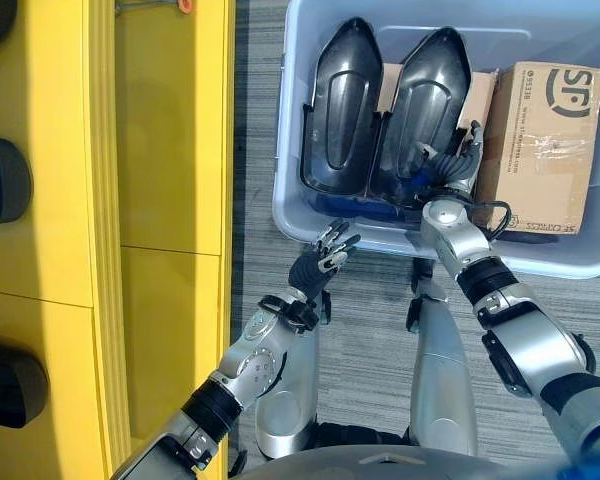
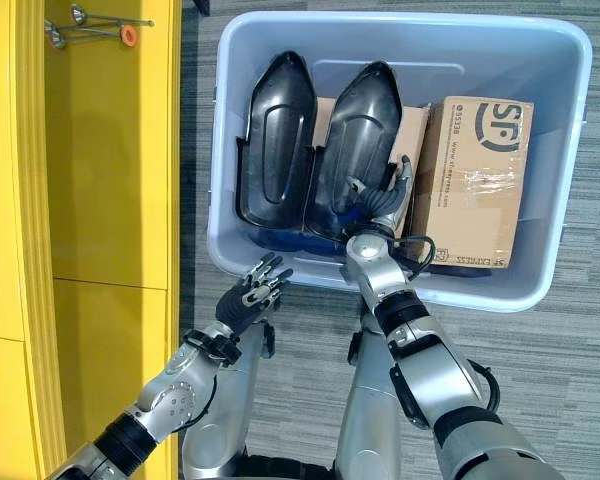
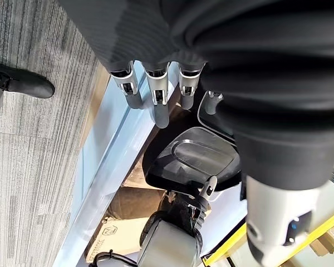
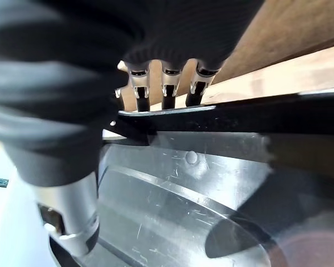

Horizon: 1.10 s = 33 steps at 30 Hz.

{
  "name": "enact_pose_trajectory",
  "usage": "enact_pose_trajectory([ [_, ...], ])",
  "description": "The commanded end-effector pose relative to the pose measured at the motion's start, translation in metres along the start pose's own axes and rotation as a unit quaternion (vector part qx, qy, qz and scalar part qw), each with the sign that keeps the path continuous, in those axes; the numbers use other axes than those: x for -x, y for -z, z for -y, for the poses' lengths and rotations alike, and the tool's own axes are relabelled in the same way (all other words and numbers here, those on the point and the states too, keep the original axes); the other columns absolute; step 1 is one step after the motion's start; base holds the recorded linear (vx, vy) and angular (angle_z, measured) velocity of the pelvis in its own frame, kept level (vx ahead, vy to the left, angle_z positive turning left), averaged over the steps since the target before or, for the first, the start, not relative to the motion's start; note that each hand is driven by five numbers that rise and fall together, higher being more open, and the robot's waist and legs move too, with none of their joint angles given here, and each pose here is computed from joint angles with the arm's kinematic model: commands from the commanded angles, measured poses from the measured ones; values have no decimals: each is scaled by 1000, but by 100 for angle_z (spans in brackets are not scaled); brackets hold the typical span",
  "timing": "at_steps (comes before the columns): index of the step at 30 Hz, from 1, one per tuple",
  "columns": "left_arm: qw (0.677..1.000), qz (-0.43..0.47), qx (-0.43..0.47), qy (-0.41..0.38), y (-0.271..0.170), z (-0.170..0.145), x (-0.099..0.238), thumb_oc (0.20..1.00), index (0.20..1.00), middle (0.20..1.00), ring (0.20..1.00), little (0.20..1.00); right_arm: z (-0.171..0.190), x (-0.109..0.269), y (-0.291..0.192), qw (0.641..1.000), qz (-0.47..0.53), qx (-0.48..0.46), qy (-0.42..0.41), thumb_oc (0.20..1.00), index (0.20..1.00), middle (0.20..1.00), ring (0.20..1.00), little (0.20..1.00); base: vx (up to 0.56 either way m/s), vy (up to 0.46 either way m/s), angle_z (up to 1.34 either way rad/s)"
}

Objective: Move parts from the plastic box to the shelf.

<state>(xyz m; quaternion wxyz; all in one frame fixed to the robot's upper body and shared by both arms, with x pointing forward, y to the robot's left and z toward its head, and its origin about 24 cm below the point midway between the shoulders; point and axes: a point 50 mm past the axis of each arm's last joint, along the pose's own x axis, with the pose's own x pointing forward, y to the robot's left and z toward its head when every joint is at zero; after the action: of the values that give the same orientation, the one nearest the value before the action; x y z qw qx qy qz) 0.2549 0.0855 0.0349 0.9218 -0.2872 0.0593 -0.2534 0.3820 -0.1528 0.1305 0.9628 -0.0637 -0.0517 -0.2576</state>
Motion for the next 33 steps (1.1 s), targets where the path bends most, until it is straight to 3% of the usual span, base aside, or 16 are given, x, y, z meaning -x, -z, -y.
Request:
enact_pose_trajectory([
  [1,999,27,6,32,-2,18,1,1000,1000,1000,1000,1000,-14,24,35,995,-91,-4,-44,1000,1000,1000,1000,1000,0,0,0],
  [14,999,30,6,31,-3,20,0,1000,1000,1000,1000,1000,-21,59,85,969,-236,-34,-62,1000,1000,1000,1000,1000,0,0,0],
  [18,999,29,7,35,-1,23,-3,1000,1000,1000,1000,1000,-22,73,109,941,-328,-61,-61,1000,1000,1000,1000,1000,23,7,0],
  [27,999,18,19,34,10,24,-1,1000,1000,1000,1000,1000,-8,86,139,924,-378,38,-39,1000,1000,1000,1000,1000,33,26,1],
  [28,999,17,22,36,12,24,-1,1000,1000,1000,1000,1000,0,84,146,924,-363,106,-47,1000,1000,1000,1000,1000,22,40,3],
  [33,999,18,26,40,14,23,-2,1000,1000,1000,1000,1000,14,86,159,908,-366,196,-56,1000,1000,1000,1000,1000,23,50,3],
])
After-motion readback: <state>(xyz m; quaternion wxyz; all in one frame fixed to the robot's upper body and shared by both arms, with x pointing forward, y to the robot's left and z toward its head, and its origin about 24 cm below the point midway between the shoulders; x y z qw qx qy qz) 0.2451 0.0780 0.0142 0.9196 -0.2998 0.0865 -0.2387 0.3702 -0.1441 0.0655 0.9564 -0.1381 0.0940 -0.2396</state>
